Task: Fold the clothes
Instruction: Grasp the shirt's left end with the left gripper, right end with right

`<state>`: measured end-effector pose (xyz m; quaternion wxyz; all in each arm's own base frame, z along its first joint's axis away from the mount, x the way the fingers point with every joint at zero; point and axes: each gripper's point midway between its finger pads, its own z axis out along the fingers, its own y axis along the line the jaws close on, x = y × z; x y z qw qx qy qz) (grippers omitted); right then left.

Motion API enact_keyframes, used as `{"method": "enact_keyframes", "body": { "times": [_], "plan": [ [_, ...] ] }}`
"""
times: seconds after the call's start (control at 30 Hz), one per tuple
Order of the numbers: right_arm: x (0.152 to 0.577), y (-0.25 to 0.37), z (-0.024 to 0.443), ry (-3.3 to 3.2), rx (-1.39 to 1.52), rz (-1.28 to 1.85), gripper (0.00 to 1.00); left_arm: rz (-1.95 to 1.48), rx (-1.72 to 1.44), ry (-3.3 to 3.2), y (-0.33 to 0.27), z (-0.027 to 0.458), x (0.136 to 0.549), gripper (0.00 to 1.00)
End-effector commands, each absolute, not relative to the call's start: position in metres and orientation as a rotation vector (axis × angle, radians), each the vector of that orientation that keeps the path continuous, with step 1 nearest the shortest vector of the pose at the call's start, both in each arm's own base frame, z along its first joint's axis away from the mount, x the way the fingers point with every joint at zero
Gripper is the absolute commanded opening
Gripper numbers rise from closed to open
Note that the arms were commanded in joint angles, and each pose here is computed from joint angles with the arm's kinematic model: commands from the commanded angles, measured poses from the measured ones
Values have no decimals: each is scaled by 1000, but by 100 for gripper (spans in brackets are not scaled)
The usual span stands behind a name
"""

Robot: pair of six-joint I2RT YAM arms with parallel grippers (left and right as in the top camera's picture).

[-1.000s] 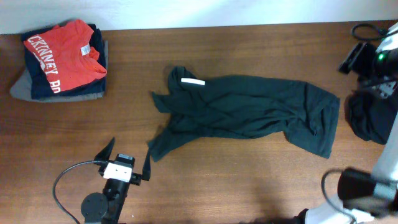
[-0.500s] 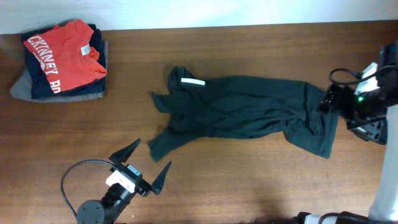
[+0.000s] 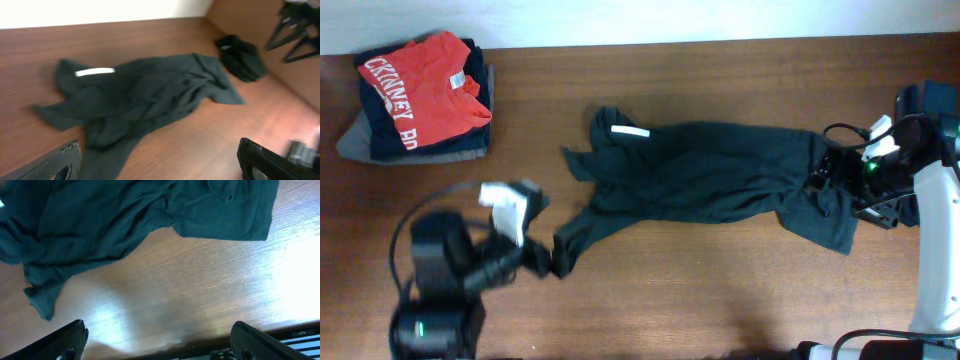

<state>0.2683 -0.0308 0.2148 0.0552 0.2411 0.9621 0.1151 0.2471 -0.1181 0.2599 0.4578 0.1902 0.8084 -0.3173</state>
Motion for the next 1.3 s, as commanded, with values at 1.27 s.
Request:
{"method": "enact_keyframes", "body": {
  "times": [1.27],
  "plan": [
    [271,-16,214,2947,539,374,97,-706,141,2878,-79,19,298,99]
  ]
}}
